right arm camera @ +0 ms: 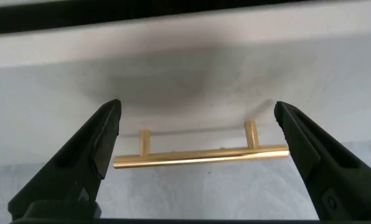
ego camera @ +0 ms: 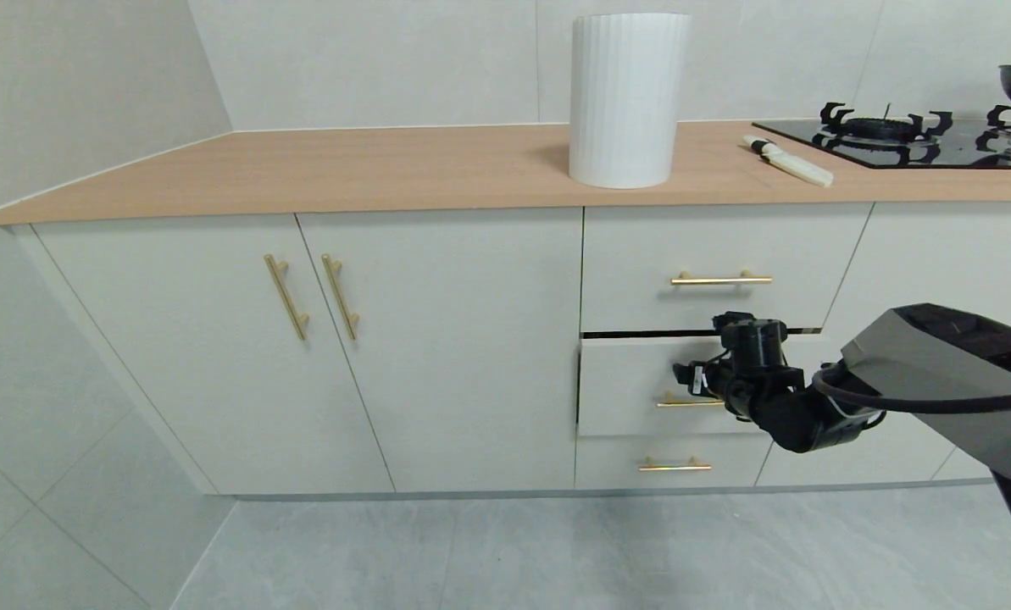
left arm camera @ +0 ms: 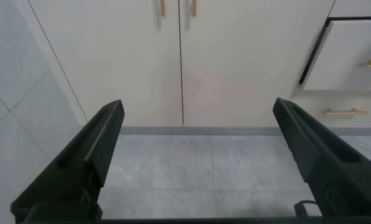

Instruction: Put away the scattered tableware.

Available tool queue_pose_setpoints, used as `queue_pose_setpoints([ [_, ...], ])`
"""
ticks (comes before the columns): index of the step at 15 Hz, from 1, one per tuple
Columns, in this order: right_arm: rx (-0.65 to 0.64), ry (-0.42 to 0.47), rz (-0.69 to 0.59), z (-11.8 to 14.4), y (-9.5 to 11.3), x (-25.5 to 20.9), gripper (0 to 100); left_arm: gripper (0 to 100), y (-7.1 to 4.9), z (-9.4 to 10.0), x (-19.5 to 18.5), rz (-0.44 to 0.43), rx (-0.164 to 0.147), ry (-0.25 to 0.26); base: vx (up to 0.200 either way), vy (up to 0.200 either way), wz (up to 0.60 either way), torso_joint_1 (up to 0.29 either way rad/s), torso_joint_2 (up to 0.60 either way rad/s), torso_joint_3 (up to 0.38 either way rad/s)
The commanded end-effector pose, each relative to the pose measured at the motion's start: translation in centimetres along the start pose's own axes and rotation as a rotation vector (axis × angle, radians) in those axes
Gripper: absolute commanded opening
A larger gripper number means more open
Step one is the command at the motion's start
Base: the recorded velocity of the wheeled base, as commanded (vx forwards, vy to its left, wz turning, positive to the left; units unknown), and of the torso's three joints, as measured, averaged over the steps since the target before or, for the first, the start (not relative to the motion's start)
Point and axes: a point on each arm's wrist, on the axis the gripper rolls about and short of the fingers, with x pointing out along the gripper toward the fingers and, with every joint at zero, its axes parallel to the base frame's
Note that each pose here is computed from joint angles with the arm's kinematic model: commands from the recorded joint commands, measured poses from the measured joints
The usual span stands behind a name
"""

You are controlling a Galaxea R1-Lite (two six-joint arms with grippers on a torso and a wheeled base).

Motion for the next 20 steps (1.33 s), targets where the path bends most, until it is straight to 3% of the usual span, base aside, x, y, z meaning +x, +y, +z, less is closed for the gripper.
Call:
queue_pose_setpoints([
  [1,0.032,-0.016,-0.008,-0.1,-0.3,1.1,100,100,0.0,0.0,0.0,0.001,0.000,0.001,0.000,0.000,0.00,0.000,0.00,0.000],
  [6,0.110,-0.071,-0.030,0.7,-1.1,3.0,100,100,0.0,0.0,0.0,0.001,0.000,0.001,0.000,0.000,0.00,0.000,0.00,0.000],
  [14,0.123,-0.074,-0.033,1.2,-1.3,2.4,100,100,0.0,0.0,0.0,0.001,-0.001,0.001,0.000,0.000,0.00,0.000,0.00,0.000],
  [16,0.110,-0.031,-0.022,1.2,-1.4,0.7,100,100,0.0,0.0,0.0,0.001,-0.001,0.001,0.000,0.000,0.00,0.000,0.00,0.000],
  [20,0.050,0.080,0.161,2.5,-1.6,-4.7,100,100,0.0,0.0,0.0,0.001,0.000,0.001,0.000,0.000,0.00,0.000,0.00,0.000],
])
